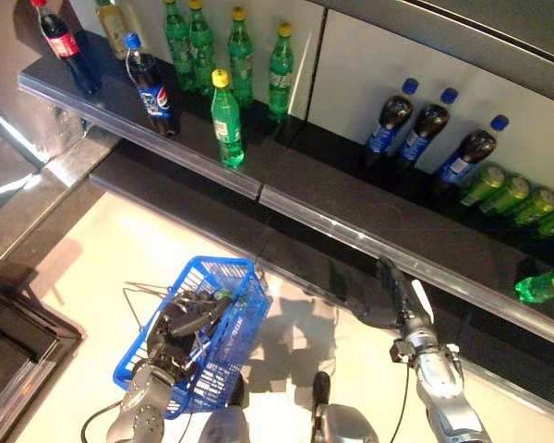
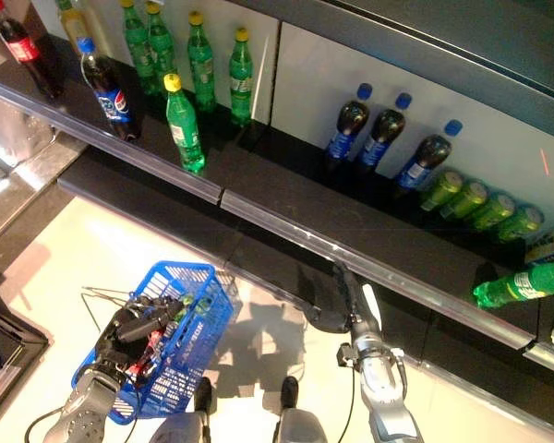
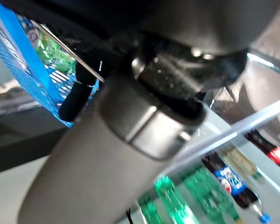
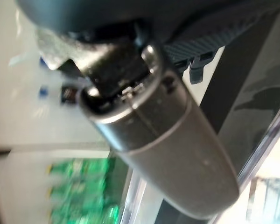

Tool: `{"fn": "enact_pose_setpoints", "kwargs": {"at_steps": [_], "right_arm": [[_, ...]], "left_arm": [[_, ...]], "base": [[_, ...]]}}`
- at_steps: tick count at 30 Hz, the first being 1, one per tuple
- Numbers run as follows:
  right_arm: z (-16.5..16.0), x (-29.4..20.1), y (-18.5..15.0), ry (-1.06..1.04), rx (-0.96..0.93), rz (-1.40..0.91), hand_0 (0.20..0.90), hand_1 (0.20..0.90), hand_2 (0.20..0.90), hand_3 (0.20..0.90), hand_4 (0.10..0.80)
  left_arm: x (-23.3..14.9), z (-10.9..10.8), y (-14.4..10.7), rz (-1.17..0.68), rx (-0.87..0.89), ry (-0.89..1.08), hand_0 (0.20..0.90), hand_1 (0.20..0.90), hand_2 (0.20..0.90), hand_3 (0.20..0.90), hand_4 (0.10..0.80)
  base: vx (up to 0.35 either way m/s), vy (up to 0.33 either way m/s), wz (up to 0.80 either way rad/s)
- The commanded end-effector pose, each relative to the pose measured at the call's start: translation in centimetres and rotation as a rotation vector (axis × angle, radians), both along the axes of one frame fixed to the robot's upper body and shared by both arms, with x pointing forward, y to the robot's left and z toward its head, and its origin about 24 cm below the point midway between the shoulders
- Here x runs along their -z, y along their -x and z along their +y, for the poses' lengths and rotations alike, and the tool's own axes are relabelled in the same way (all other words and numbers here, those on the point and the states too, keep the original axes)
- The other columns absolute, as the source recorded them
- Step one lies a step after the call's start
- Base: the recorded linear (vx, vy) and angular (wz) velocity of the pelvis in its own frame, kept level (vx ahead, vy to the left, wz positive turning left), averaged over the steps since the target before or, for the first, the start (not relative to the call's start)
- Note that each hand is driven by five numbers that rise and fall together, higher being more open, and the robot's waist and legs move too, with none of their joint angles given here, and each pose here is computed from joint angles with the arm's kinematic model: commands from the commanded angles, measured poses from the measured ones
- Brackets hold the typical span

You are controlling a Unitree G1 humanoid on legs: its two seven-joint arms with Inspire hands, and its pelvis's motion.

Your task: Pick up the drink and place into the basket.

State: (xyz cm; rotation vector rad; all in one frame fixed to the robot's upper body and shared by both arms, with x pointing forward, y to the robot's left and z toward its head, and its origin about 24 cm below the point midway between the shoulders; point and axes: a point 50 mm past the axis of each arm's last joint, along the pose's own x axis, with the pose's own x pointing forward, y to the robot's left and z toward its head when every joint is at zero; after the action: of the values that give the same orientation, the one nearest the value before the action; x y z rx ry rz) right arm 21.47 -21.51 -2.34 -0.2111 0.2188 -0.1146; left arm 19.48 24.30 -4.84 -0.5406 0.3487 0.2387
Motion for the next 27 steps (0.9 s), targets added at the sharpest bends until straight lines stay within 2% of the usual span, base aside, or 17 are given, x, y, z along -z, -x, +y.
{"fn": "enact_pose_setpoints", "kwargs": {"at_steps": [1,5,10,14,20,27], "right_arm": [[-2.4,0.7,2.1,-0.039,0.122,-0.025,0.9,0.9,0.9,0.9,0.8],[-3.5,3.0,3.3,-0.166,0.243,0.062,0.9,0.9,0.9,0.9,0.8],[-4.1,5.7,4.8,-0.23,0.326,0.194,0.9,0.9,0.9,0.9,0.8],[-5.3,8.3,7.2,-0.203,0.369,0.334,0.9,0.9,0.9,0.9,0.8],[-5.9,9.8,9.1,-0.195,0.398,0.439,0.9,0.9,0.9,0.9,0.8],[-6.0,11.7,12.2,-0.207,0.397,0.631,0.9,0.9,0.9,0.9,0.8]], "left_arm": [[-6.8,1.6,-3.0,-0.475,-0.049,-0.161,0.3,0.3,0.3,0.2,0.1],[-4.1,2.1,-2.4,-0.347,-0.059,-0.169,0.3,0.3,0.3,0.2,0.1],[-0.6,2.0,-1.5,-0.173,-0.069,-0.167,0.3,0.3,0.3,0.2,0.1],[2.9,2.2,0.5,0.013,-0.082,-0.168,0.3,0.3,0.3,0.2,0.1],[5.1,2.6,2.5,0.155,-0.074,-0.167,0.3,0.3,0.3,0.2,0.1],[7.7,3.0,6.1,0.362,-0.024,-0.179,0.3,0.3,0.3,0.2,0.1]], "base": [[-0.017,0.013,-0.22],[-0.006,0.015,-0.12],[0.004,0.008,-0.12],[0.025,-0.002,-0.12],[0.021,-0.006,-0.1],[0.001,-0.001,-0.01]]}}
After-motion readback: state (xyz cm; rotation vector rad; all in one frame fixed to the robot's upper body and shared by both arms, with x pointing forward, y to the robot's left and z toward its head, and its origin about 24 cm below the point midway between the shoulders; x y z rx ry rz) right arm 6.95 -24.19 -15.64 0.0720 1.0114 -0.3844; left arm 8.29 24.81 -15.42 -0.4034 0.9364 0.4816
